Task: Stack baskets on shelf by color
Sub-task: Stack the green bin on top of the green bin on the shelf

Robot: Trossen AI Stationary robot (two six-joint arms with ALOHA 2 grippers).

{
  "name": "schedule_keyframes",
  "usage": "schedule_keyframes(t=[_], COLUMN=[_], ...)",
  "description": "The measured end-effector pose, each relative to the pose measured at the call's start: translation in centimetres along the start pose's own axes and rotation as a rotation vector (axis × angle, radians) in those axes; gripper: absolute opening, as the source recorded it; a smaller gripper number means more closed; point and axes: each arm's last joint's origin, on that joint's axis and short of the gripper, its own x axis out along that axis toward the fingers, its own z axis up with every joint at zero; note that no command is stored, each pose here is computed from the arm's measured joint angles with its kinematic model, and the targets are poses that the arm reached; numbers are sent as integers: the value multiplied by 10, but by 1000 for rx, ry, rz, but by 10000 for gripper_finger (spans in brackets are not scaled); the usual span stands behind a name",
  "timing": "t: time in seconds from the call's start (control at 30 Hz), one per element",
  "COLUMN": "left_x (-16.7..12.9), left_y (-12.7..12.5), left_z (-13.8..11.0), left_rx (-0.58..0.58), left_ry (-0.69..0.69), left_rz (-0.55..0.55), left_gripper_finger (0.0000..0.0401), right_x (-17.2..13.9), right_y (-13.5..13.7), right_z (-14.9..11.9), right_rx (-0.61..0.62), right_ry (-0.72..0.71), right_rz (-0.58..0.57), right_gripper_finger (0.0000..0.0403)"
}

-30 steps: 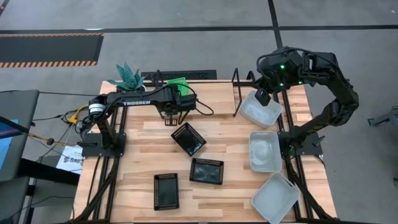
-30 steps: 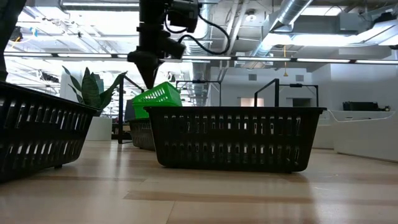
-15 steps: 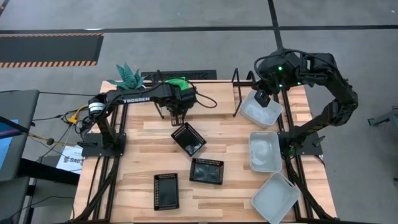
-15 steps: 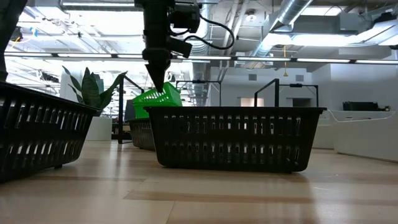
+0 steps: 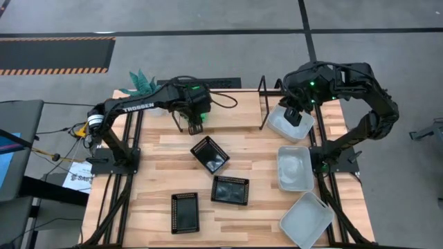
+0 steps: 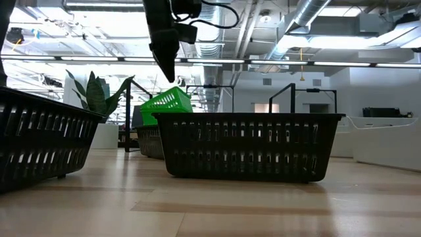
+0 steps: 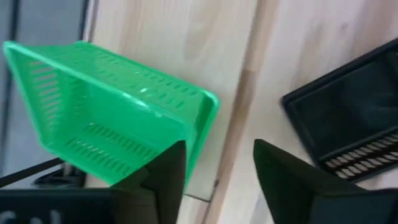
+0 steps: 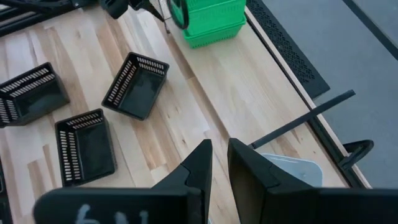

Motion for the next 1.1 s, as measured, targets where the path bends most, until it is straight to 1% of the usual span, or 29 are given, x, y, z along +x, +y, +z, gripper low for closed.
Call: schedule_keyframes(t=[0.1, 0.2, 0.27, 0.33, 0.47, 0.57, 0.77, 0.83, 1.0, 1.1], left_x=[-3, -3, -3, -2, 0, 0, 3, 7, 24, 32], left_y=[6, 11, 12, 13, 19, 22, 26, 25, 20, 20], left_z=[-1, -2, -2, -2, 1, 0, 0, -2, -13, -13], left_rx=[-22, -22, -5, 17, 28, 40, 32, 31, 31, 30], left_ry=[-18, -22, -25, -29, -67, -63, -53, -44, 25, 7], left_rz=[-16, -33, -58, -59, -70, -71, -60, -59, -79, -48], left_gripper_finger=[201, 202, 199, 194, 184, 178, 173, 173, 173, 173], right_x=[0, -1, -1, -1, -2, -2, -3, -3, -3, -3], right_y=[1, 3, 5, 6, 9, 11, 14, 15, 15, 15], right_z=[0, -1, -1, -2, -2, -3, -4, -4, -4, -4], right_rx=[-2, 0, -3, -10, -22, -29, -41, -44, -45, -45], right_ry=[0, 1, 1, 2, 2, 2, 3, 3, 3, 3], right_rz=[5, 12, 17, 22, 33, 40, 51, 54, 54, 53], right_gripper_finger=[78, 78, 78, 78, 78, 78, 78, 78, 78, 78])
